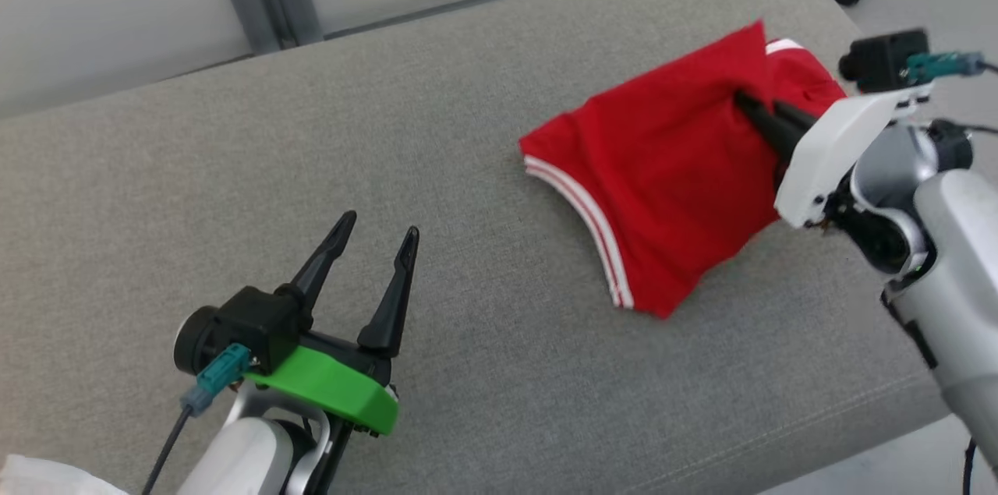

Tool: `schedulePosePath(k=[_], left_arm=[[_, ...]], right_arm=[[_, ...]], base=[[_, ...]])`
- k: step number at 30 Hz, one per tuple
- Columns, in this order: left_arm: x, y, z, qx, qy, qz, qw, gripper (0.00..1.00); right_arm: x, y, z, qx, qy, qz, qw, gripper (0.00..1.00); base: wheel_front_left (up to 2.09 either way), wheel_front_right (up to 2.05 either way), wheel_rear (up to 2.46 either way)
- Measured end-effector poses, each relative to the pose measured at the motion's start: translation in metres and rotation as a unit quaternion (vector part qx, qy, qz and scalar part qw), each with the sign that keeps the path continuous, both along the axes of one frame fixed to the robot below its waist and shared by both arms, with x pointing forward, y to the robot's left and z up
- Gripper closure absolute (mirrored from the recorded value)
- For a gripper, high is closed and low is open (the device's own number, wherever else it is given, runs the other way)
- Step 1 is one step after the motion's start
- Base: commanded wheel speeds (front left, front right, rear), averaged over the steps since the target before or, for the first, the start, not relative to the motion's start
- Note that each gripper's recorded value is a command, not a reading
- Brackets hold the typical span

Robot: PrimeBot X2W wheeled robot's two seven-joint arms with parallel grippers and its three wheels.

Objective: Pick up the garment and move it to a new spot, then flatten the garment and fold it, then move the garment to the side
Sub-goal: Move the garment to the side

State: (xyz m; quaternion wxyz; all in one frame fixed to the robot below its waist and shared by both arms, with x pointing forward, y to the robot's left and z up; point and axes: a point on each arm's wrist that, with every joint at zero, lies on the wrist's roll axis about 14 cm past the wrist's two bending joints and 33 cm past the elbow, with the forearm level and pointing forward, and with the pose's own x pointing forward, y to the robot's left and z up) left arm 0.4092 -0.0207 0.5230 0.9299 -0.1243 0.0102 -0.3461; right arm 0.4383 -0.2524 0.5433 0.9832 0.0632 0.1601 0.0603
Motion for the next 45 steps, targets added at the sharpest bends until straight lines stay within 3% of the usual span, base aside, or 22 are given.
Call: schedulePosePath(k=[10,18,19,20,21,25,28,34,38,41,45], left_arm=[[0.042,0.014,-0.048,0.037,0.044,0.000,0.998,0.00],[0.058,0.025,-0.089,0.050,0.087,0.006,0.995,0.00],[0.059,0.027,-0.093,0.052,0.090,0.008,0.995,0.00],[0.060,0.028,-0.096,0.053,0.093,0.009,0.994,0.00],[0.061,0.030,-0.099,0.054,0.096,0.011,0.994,0.00],[0.062,0.044,-0.108,0.058,0.106,0.034,0.992,0.00],[0.061,0.051,-0.104,0.052,0.100,0.049,0.992,0.00],[0.053,0.072,-0.085,0.032,0.086,0.098,0.991,0.00],[0.046,0.092,-0.061,0.026,0.062,0.137,0.988,0.00],[0.041,0.108,-0.037,0.014,0.038,0.166,0.985,0.00],[0.028,0.126,-0.010,0.006,0.013,0.194,0.981,0.00]], right_arm=[[0.031,-0.122,-0.020,-0.080,0.058,-0.108,0.989,1.00],[0.058,-0.159,-0.061,-0.142,0.086,-0.139,0.976,1.00],[0.061,-0.161,-0.067,-0.152,0.090,-0.141,0.974,0.92],[0.063,-0.165,-0.073,-0.155,0.092,-0.147,0.973,0.07],[0.065,-0.169,-0.079,-0.164,0.092,-0.152,0.970,0.00],[0.070,-0.183,-0.092,-0.202,0.091,-0.164,0.961,0.00],[0.074,-0.187,-0.081,-0.224,0.057,-0.166,0.959,0.00],[0.091,-0.137,-0.049,-0.201,-0.040,-0.115,0.972,0.00],[0.089,-0.099,-0.003,-0.175,-0.123,-0.074,0.974,0.00],[0.078,-0.071,0.038,-0.144,-0.188,-0.050,0.970,0.00],[0.047,-0.056,0.057,-0.106,-0.217,-0.047,0.969,0.00]], base=[[0.00,0.00,0.00],[0.00,0.00,0.00],[0.00,0.00,0.00],[0.00,0.00,0.00],[0.00,0.00,0.00],[0.00,0.00,0.00],[0.00,0.00,0.00],[0.00,0.00,0.00],[0.00,0.00,0.00],[0.00,0.00,0.00],[0.00,0.00,0.00]])
